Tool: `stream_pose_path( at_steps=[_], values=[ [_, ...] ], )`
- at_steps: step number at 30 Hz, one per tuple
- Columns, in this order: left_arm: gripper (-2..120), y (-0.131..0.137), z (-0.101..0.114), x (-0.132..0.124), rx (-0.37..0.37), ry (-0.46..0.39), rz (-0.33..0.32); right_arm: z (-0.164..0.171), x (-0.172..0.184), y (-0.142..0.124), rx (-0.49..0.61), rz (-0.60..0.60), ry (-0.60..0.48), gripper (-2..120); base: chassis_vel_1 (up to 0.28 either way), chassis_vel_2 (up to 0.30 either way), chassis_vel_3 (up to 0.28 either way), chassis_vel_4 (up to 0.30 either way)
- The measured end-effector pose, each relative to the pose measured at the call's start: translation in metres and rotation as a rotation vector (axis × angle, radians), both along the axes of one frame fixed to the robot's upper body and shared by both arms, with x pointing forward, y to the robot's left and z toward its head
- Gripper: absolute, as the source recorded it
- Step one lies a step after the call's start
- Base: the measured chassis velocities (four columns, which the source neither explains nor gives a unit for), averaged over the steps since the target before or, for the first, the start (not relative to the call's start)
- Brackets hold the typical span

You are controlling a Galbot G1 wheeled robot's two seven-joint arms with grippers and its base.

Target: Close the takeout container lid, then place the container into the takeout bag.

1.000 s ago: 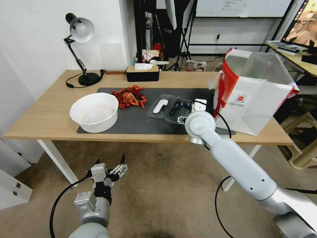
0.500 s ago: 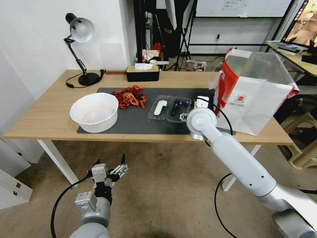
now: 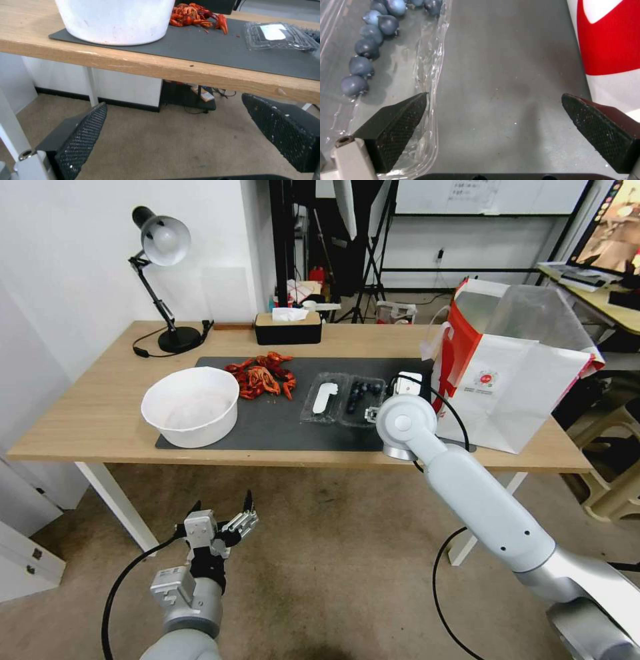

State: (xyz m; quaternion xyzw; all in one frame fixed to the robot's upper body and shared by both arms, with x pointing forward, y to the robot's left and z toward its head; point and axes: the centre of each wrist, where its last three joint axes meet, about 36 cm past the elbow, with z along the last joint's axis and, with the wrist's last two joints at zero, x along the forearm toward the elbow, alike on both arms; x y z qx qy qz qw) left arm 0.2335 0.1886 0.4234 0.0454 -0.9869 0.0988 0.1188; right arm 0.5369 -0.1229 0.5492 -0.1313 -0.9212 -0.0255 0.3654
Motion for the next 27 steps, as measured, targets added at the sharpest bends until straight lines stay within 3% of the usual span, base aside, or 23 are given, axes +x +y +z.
stream_pose_path(
  at_steps=[27],
  values=[
    [100, -0.0003, -0.0007, 0.0003, 0.0, 0.0, -0.002, -0.0065, 0.0014, -0.0083, -0.03, -0.012, 0.001, 100, 0.0, 0.0, 0.0, 0.0]
  ],
)
